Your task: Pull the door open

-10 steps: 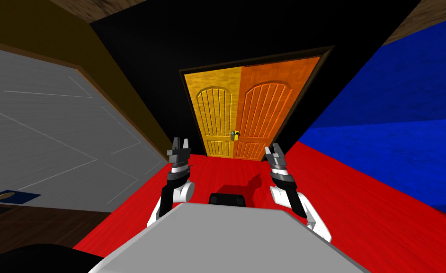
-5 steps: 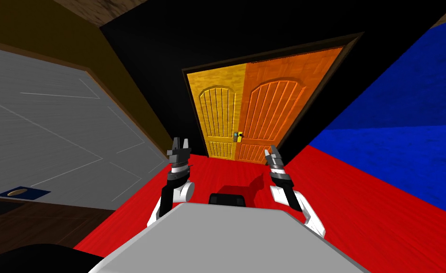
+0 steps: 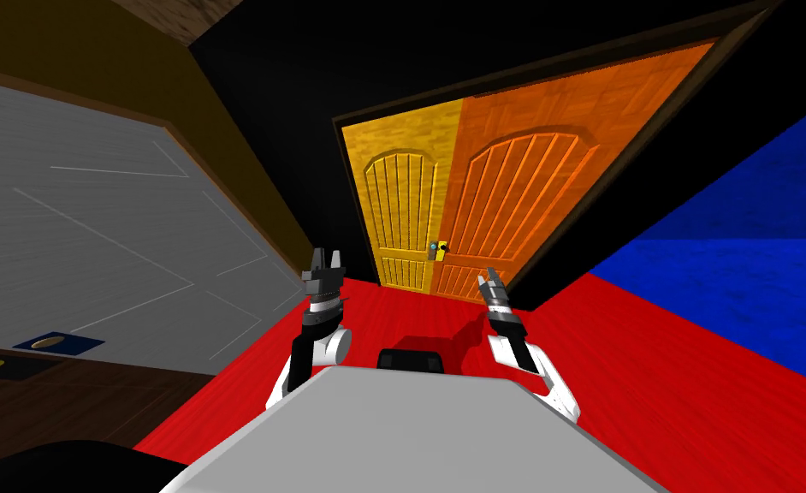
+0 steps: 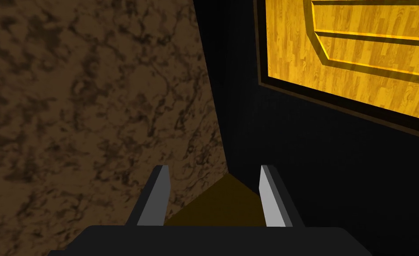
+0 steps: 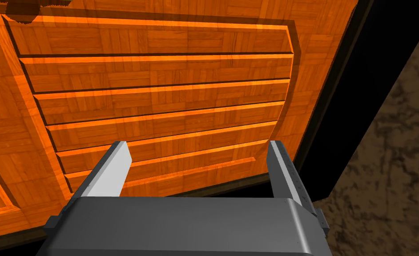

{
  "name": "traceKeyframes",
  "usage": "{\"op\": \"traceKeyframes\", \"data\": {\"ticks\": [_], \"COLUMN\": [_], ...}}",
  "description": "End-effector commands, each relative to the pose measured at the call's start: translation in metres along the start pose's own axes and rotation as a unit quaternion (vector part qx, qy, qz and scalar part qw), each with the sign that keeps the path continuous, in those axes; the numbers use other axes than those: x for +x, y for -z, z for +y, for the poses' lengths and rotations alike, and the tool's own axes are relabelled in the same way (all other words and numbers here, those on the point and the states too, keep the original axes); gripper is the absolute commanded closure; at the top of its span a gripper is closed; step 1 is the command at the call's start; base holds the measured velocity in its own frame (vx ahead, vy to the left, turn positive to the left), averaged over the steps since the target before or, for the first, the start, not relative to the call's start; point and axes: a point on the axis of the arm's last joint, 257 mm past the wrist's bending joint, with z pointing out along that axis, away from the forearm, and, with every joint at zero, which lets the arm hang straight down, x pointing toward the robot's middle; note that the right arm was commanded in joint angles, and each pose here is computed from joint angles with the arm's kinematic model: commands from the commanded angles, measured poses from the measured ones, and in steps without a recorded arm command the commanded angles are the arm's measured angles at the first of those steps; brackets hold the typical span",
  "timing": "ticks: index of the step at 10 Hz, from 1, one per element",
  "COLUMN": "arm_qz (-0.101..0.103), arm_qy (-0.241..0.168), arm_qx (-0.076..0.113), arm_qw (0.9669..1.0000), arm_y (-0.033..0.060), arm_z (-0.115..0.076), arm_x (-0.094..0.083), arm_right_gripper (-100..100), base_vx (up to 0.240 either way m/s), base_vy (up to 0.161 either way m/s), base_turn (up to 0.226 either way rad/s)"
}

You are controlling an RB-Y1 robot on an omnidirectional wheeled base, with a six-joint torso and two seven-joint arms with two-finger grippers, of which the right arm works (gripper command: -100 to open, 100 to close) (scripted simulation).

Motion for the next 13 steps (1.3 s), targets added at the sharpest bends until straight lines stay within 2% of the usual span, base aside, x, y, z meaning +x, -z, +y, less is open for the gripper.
{"op": "traceKeyframes", "data": {"ticks": [1,4,5,10,13], "arm_qz": [-0.006,-0.016,-0.023,-0.040,-0.057], "arm_qy": [-0.002,-0.005,-0.007,-0.015,-0.023], "arm_qx": [0.016,0.044,0.062,0.103,0.139], "arm_qw": [0.9998,0.9989,0.9978,0.9937,0.9883], "arm_y": [0.0003,0.0023,0.0043,0.0108,0.0187], "arm_z": [-0.014,-0.039,-0.055,-0.091,-0.122], "arm_x": [-0.009,-0.019,-0.025,-0.040,-0.051], "arm_right_gripper": [-100,-100,-100,-100,-100], "base_vx": [0.118,0.093,0.138,0.120,0.150], "base_vy": [0.029,0.008,0.008,0.013,-0.009], "base_turn": [0.081,0.067,0.101,0.074,0.093]}}
